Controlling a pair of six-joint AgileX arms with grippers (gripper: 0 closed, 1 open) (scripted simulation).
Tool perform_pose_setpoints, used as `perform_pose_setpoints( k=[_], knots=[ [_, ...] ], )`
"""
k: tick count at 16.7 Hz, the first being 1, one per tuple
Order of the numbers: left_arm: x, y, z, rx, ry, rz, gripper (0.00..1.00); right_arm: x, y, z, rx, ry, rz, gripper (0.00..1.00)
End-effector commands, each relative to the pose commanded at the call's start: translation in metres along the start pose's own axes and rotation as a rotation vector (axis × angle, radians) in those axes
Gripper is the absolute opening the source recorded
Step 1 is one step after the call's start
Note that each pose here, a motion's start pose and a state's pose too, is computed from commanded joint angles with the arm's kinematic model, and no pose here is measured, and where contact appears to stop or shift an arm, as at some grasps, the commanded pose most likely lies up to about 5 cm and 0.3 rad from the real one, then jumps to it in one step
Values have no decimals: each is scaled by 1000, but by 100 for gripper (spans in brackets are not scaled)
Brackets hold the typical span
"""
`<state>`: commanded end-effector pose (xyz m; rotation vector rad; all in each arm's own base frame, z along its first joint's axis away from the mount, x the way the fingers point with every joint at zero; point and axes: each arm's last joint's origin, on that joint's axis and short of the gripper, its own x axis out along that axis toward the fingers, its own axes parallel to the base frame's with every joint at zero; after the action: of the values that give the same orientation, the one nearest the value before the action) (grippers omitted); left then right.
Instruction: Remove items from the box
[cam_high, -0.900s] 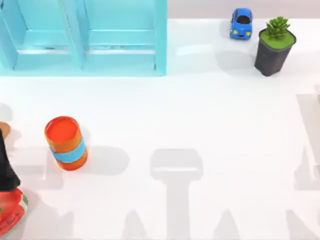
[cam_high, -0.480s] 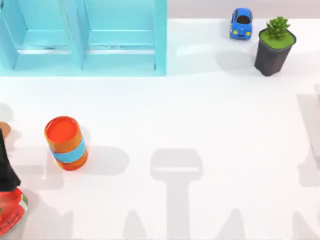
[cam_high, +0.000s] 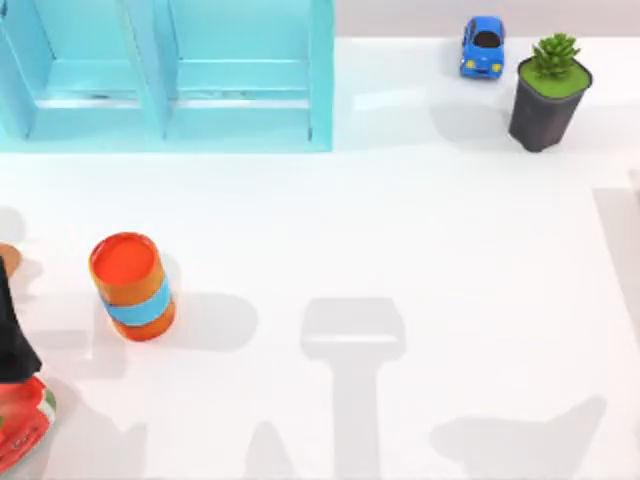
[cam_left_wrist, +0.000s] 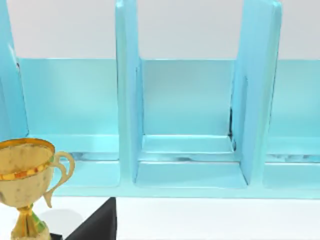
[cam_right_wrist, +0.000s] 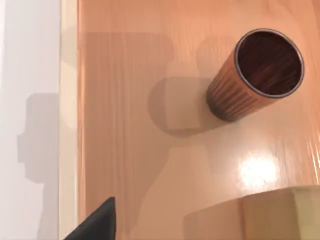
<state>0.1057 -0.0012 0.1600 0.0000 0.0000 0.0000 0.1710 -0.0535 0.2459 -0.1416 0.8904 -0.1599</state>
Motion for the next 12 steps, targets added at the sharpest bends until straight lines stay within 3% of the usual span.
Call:
perform_pose_setpoints(
  k=[6, 12],
  knots=[
    [0, 0, 0, 0, 0, 0, 100, 47, -58, 43, -2, 486, 110, 100],
    [0, 0, 0, 0, 0, 0, 100, 76, -99, 58, 12, 672, 191, 100]
  ],
)
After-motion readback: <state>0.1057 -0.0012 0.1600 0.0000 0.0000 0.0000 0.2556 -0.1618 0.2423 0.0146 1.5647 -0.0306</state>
